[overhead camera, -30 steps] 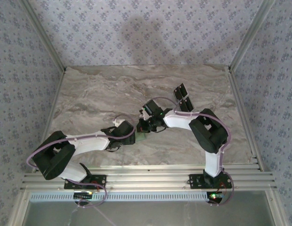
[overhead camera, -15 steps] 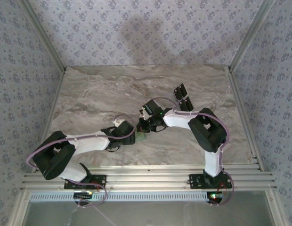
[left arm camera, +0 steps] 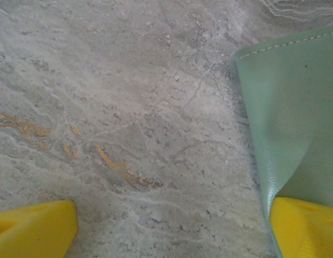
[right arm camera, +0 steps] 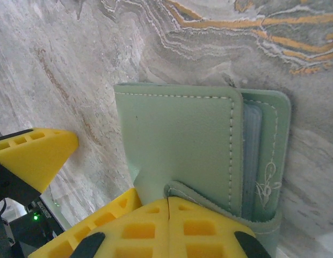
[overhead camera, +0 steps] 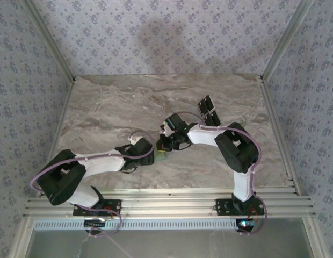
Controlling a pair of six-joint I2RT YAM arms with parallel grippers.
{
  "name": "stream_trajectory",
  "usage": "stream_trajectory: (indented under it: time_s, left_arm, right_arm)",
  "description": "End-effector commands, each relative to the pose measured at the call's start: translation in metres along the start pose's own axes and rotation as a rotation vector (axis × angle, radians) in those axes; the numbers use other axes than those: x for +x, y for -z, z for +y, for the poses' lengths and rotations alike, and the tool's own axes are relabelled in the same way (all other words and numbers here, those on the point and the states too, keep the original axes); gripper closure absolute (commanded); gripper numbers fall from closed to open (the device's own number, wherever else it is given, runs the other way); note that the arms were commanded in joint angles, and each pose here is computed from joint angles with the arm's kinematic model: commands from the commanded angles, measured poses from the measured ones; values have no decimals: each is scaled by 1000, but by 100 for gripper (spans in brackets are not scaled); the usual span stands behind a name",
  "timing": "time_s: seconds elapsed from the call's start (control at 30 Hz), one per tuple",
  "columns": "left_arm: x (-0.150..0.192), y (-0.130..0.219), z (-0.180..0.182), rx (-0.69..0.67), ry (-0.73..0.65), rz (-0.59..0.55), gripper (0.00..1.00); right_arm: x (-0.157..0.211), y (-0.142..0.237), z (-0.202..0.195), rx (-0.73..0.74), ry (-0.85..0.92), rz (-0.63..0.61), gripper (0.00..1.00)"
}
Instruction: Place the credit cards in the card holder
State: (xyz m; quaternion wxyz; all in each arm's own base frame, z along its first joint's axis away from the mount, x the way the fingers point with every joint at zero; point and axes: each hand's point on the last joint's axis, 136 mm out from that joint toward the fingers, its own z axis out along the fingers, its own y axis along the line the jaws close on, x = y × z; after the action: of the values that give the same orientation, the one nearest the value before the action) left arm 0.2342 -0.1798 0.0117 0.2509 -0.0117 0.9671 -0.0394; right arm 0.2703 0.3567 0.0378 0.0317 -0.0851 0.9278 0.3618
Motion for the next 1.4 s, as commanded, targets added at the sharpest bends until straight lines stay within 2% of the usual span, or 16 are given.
stream_trajectory:
  time_s: [0.0,0.17,0.27,0.33,0.37,0.5,0.6,0.7,0.77,0.83,0.9,1.03,1.13,1.23,1.37]
  left_arm:
    - [25,-18,-14,99,10,103,5]
    - [8,-10,-13,97,12,58,5]
    - [-11,4,-12,99,11,4,3]
    - [-27,20,-10,98,10,-49,1]
    - [-35,28,-8,96,11,-77,0]
    - [-74,71,9,61,30,-211,0]
    - [-104,104,31,-5,50,-322,0]
    - [-133,134,66,-139,53,-457,0]
    - [-149,148,89,-221,50,-529,0]
    - [-163,160,112,-302,51,-634,0]
    - [-172,164,129,-332,58,-721,0]
    - [-176,147,164,-373,91,-814,0]
    - [-169,115,183,-411,53,-754,0]
    - [-168,89,195,-427,45,-721,0]
    - [-166,60,204,-403,54,-722,0]
  right_arm:
    - [10,1,-20,79,-51,30,85]
    - [-31,18,39,-40,64,-69,64]
    - [-52,41,71,-98,114,-160,49]
    - [-65,63,89,-115,140,-229,35]
    - [-69,73,94,-120,148,-260,27]
    - [-81,128,93,-86,159,-385,13]
    - [-84,175,66,5,136,-474,10]
    - [-83,225,31,136,120,-572,8]
    - [-85,264,0,263,101,-661,7]
    - [-79,294,-50,418,25,-727,3]
    - [-77,328,-91,539,-44,-817,0]
    - [-62,390,-163,789,-163,-1044,0]
    - [-49,417,-197,956,-191,-1143,0]
    - [-39,418,-230,1071,-208,-1125,0]
    - [-37,397,-263,1150,-169,-1080,0]
